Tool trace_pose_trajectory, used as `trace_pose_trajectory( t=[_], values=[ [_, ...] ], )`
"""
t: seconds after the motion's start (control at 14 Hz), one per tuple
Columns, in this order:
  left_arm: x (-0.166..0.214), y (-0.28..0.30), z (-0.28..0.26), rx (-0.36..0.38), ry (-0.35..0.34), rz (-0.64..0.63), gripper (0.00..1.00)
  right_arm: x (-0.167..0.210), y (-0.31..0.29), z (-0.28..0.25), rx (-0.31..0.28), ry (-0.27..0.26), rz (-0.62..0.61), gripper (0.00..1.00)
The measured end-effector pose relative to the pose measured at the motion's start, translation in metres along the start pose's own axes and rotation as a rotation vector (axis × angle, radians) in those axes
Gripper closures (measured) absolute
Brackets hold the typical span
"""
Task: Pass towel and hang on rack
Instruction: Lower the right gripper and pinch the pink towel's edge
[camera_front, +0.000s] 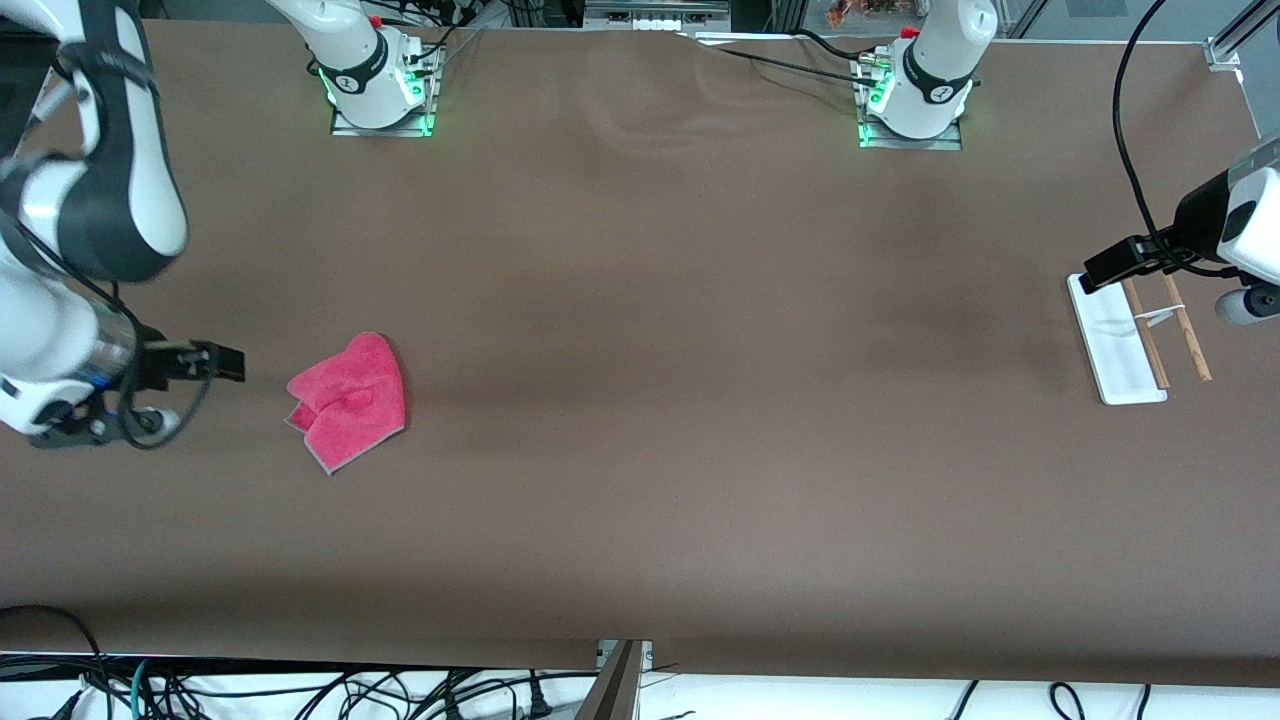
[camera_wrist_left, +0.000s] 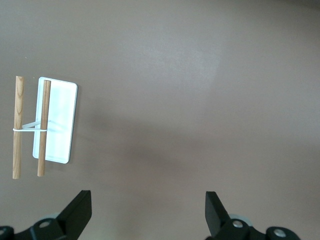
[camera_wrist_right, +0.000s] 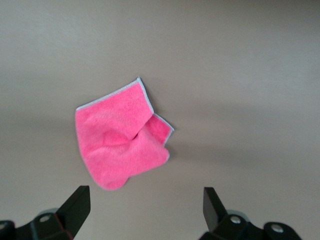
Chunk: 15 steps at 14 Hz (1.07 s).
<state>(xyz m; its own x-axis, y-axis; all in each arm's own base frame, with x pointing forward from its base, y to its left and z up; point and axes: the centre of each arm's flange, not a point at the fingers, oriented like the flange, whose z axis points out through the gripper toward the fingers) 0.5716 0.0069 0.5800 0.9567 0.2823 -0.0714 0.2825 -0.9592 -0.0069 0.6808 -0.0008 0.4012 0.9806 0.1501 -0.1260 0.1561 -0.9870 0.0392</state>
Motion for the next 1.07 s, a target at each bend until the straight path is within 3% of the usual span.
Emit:
trace_pose_trajectory(
  t=[0.5,1.07],
  values=[
    [0.000,0.000,0.000,0.000,0.000,0.000,0.00,0.028,-0.009,0.116,0.066,-0.086,0.003,0.00],
    [0.000,0.000,0.000,0.000,0.000,0.000,0.00,0.051,-0.016,0.197,0.061,-0.013,-0.003,0.00]
  ],
)
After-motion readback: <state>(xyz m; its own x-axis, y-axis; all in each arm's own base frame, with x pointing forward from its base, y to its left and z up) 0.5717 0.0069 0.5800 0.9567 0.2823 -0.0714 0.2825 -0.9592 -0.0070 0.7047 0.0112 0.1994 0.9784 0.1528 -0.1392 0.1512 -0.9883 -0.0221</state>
